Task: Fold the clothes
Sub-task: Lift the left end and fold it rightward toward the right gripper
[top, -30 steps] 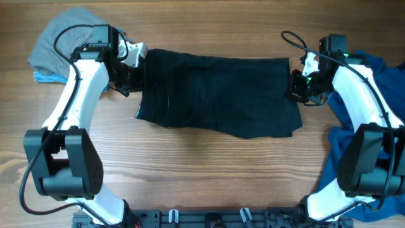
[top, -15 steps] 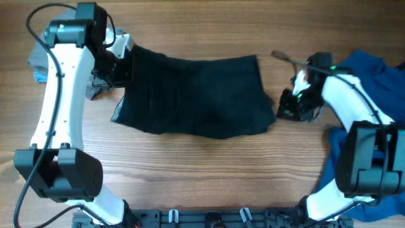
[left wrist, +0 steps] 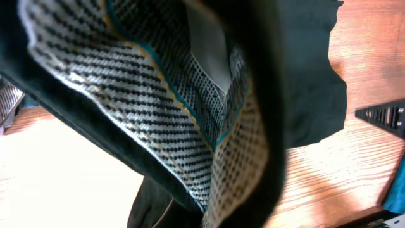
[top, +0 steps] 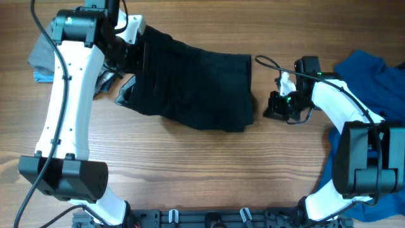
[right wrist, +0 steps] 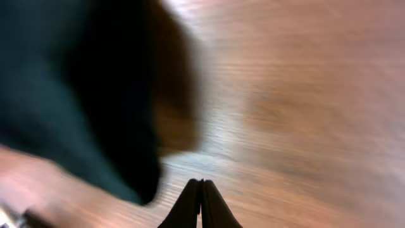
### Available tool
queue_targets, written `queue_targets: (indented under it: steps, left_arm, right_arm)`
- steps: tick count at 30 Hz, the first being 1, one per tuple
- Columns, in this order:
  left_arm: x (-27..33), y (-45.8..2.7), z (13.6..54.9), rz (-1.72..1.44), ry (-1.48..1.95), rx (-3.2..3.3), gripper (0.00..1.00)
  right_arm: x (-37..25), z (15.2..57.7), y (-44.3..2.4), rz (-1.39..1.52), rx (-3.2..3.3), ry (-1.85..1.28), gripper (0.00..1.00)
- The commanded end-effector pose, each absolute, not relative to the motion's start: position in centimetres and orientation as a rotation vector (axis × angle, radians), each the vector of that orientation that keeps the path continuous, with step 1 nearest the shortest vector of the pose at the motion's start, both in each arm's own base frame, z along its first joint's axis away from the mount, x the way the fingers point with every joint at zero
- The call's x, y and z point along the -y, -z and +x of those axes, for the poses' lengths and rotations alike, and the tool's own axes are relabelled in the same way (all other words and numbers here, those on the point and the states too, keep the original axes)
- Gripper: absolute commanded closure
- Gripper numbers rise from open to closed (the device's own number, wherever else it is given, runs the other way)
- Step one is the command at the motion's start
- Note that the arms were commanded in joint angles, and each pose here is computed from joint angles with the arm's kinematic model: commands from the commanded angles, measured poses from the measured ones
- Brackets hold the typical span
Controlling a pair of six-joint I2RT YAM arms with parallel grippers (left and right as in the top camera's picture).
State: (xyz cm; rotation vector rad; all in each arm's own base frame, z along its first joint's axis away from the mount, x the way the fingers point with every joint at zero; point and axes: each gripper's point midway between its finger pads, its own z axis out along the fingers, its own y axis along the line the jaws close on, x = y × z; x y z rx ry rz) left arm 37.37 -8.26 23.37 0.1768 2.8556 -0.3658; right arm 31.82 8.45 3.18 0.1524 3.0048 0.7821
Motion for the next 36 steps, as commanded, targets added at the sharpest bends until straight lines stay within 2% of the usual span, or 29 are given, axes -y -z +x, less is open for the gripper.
queue_targets:
  steps: [1,5,9,11,16,19,20,21,25,26,28,29,30,31,32,33,35,36]
  left_arm:
    - [8.2,-24.4,37.6,0.162,0.368,-2.823,0.96]
    - [8.5,-24.5,37.7,0.129,0.396,-2.82,0.96]
    - [9.1,-24.8,37.8,0.103,0.45,-2.811,0.96]
    - [11.1,-25.7,38.5,0.138,0.594,-2.75,0.96]
    - [15.5,-25.8,40.7,0.26,0.643,-2.648,0.96]
    - [19.6,-23.9,41.6,0.374,0.67,-2.636,0.96]
    - [21.5,-22.5,41.9,0.424,0.67,-2.642,0.96]
    - [24.9,-18.9,42.7,0.509,0.644,-2.661,0.96]
    - [29.4,-15.3,43.6,0.546,0.681,-2.653,0.94]
    - [30.7,-14.4,43.6,0.577,0.688,-2.642,0.84]
    - [32.4,-13.6,43.0,0.624,0.697,-2.636,0.73]
    - [32.8,-13.5,42.6,0.647,0.696,-2.637,0.66]
    - [32.8,-13.8,42.3,0.651,0.692,-2.638,0.53]
    - [32.5,-14.7,42.0,0.649,0.693,-2.634,0.48]
    - [32.1,-15.6,41.9,0.642,0.692,-2.63,0.4]
    - [31.4,-16.8,41.8,0.627,0.69,-2.626,0.28]
    - [29.6,-19.1,41.8,0.592,0.67,-2.61,0.2]
    - [28.1,-20.1,42.0,0.557,0.637,-2.607,0.17]
  right_arm:
    - [-11.9,34.3,-6.6,-0.119,-2.769,-1.039,0.96]
    - [-14.0,35.1,-5.9,-0.229,-2.746,-0.97,0.96]
    - [-14.7,35.2,-2.7,-0.232,-2.835,-0.81,0.95]
    - [-14.5,34.5,-0.1,-0.205,-2.921,-0.753,0.96]
    - [-14.3,33.2,2.4,-0.155,-3.014,-0.76,0.96]
    - [-14.1,33.1,2.6,-0.148,-3.024,-0.75,0.96]
    - [-14.0,33.1,2.7,-0.146,-3.025,-0.739,0.96]
    - [-14.0,33.1,2.7,-0.139,-3.029,-0.734,0.96]
    - [-13.9,33.0,2.7,-0.106,-3.042,-0.735,0.96]
    - [-13.9,32.9,2.6,-0.103,-3.045,-0.735,0.96]
    - [-13.4,32.8,2.2,-0.087,-3.058,-0.717,0.96]
    - [-12.8,32.8,1.7,-0.068,-3.061,-0.695,0.96]
    - [-12.0,33.1,0.9,-0.045,-3.058,-0.659,0.96]
    - [-10.8,33.6,-0.4,-0.011,-3.045,-0.613,0.95]
    - [-10.0,34.0,-1.5,0.015,-3.031,-0.595,0.92]
    - [-9.0,34.5,-3.0,0.061,-3.003,-0.591,0.89]
    - [-7.6,35.2,-5.6,0.155,-2.946,-0.597,0.78]
    - [-7.1,35.5,-7.2,0.171,-2.898,-0.618,0.67]
